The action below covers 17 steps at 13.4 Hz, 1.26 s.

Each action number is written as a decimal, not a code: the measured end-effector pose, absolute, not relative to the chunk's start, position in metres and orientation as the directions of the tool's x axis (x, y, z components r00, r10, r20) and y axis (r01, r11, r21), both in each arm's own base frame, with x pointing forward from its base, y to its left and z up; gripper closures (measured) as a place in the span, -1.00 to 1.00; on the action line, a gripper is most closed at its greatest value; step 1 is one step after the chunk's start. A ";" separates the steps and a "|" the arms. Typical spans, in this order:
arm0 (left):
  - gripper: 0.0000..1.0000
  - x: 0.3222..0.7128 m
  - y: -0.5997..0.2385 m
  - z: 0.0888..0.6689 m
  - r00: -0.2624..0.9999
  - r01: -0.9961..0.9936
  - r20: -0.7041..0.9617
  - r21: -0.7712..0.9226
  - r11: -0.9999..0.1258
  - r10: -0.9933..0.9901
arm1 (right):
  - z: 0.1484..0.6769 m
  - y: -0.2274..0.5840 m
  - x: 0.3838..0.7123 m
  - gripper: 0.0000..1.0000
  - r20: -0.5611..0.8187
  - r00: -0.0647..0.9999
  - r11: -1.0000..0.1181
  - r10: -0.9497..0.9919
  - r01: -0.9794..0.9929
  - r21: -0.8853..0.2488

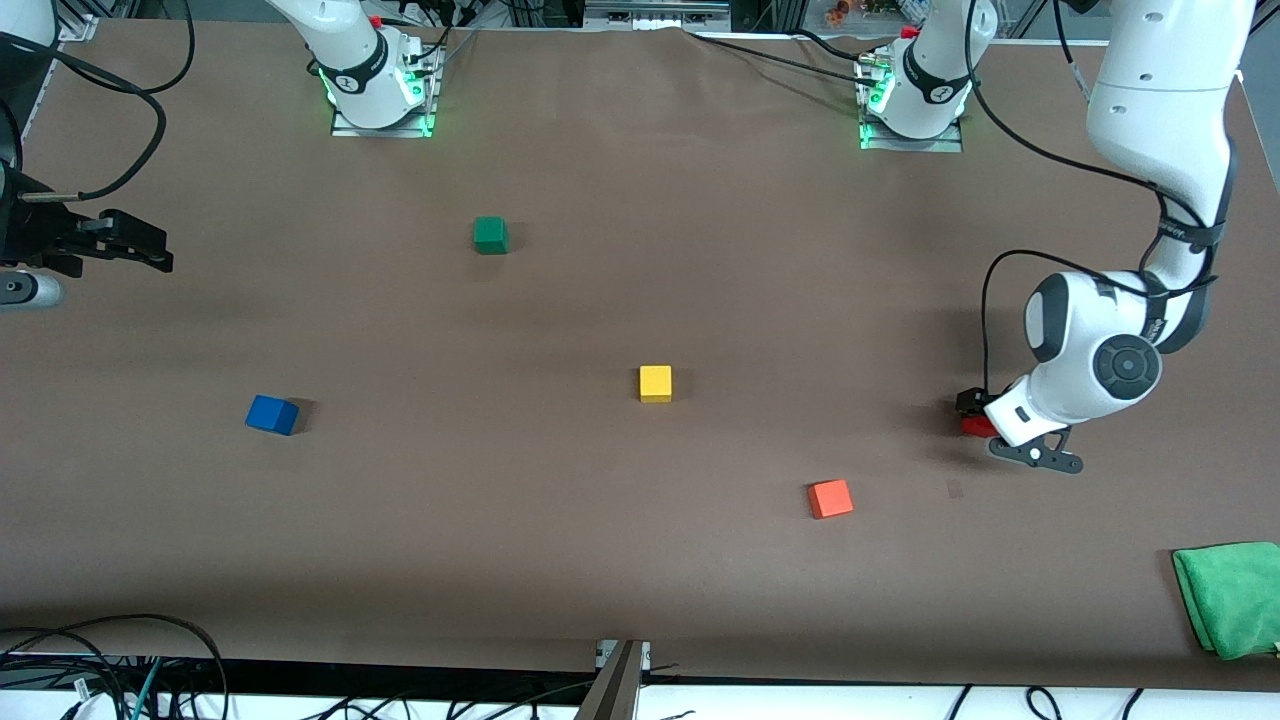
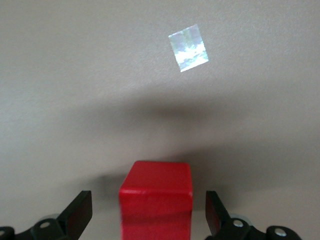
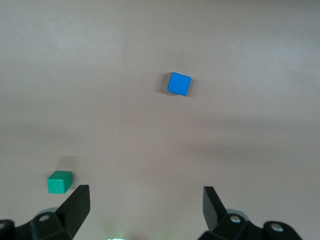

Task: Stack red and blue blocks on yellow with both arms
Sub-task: 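Close the left gripper on the red cube and lift it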

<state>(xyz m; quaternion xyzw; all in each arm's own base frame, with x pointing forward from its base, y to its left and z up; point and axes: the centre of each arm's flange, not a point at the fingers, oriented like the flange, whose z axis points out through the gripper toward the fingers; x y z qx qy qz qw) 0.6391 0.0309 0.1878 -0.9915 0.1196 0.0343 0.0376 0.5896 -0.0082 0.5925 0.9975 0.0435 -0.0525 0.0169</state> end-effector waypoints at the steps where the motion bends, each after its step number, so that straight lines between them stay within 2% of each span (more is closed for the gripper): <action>1: -1.00 0.640 0.029 0.186 0.969 -0.240 -0.076 -0.067 -0.968 -0.235 | 0.593 -0.008 0.590 -1.00 -0.106 0.991 -0.996 0.085 0.088 0.029; 4: -1.00 0.641 0.029 0.187 0.970 -0.237 -0.071 -0.068 -0.969 -0.232 | 0.593 -0.008 0.590 -1.00 -0.106 0.991 -0.996 0.085 0.088 0.029; 6: -0.89 0.642 0.029 0.188 0.970 -0.236 -0.070 -0.069 -0.969 -0.231 | 0.593 -0.008 0.590 -1.00 -0.106 0.991 -0.996 0.085 0.088 0.029; 7: -0.72 0.642 0.029 0.188 0.970 -0.236 -0.069 -0.069 -0.969 -0.231 | 0.593 -0.008 0.590 -1.00 -0.106 0.991 -0.996 0.085 0.088 0.029; 9: -0.22 0.642 0.029 0.188 0.970 -0.236 -0.069 -0.069 -0.969 -0.231 | 0.593 -0.008 0.590 -1.00 -0.106 0.991 -0.996 0.085 0.088 0.029; 10: -0.11 0.643 0.029 0.189 0.971 -0.236 -0.068 -0.070 -0.969 -0.231 | 0.593 -0.008 0.590 -1.00 -0.106 0.991 -0.996 0.085 0.088 0.029; 17: -0.11 0.647 0.025 0.213 0.980 -0.188 -0.077 -0.073 -0.979 -0.182 | 0.593 -0.008 0.590 -1.00 -0.106 0.991 -0.996 0.085 0.088 0.029</action>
